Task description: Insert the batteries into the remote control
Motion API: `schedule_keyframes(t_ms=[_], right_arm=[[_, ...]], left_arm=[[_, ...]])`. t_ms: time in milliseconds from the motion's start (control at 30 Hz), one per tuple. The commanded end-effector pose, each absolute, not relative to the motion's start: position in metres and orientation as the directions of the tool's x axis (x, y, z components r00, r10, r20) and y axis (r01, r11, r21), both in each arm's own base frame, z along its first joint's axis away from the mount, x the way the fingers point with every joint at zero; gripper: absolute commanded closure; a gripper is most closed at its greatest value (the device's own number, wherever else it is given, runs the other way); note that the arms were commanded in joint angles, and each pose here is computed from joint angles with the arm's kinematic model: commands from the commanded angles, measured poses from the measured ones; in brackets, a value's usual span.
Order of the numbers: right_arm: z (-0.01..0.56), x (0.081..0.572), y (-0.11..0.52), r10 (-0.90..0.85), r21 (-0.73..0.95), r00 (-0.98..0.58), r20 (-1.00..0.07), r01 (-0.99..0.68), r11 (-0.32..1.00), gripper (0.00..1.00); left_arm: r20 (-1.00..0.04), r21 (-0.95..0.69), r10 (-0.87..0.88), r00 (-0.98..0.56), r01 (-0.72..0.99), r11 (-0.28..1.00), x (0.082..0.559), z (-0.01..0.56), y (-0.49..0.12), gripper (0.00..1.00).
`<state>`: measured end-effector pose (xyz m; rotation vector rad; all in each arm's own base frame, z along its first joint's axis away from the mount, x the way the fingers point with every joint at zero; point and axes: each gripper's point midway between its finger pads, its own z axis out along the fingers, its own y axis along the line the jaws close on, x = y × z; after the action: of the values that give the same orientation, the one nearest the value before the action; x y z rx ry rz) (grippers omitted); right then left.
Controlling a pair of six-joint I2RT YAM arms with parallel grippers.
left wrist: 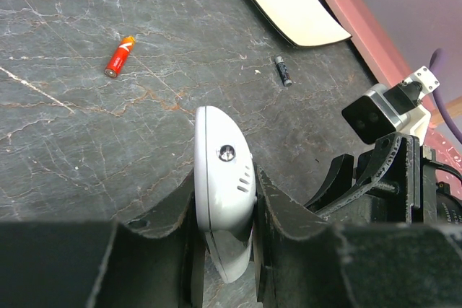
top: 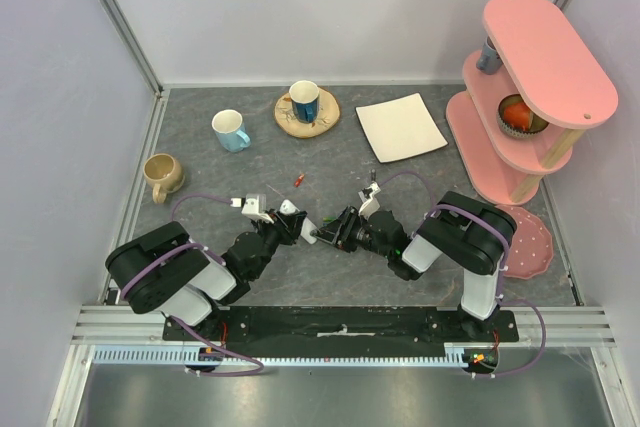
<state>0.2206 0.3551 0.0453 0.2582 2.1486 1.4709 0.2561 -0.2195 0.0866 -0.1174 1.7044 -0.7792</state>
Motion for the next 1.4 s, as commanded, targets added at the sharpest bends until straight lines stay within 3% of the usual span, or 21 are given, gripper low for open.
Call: schedule_keyframes(t_ms=[0, 1367], right_arm=[[0.051, 0.231, 0.356, 0.452, 0.908, -0.826, -0.337, -0.159, 0.388, 0.53], [0.08, 0.237, 0.372, 0.454, 0.934, -0.828, -0.33, -0.217, 0.283, 0.55]], left_arm=[[-0.76, -0.638, -0.624, -0.184, 0.396, 0.66, 0.246, 0.135, -0.21, 0.98], [-0.745, -0.659, -0.626, -0.231, 0.399, 0.638, 0.245, 0.129, -0.219, 0.98]])
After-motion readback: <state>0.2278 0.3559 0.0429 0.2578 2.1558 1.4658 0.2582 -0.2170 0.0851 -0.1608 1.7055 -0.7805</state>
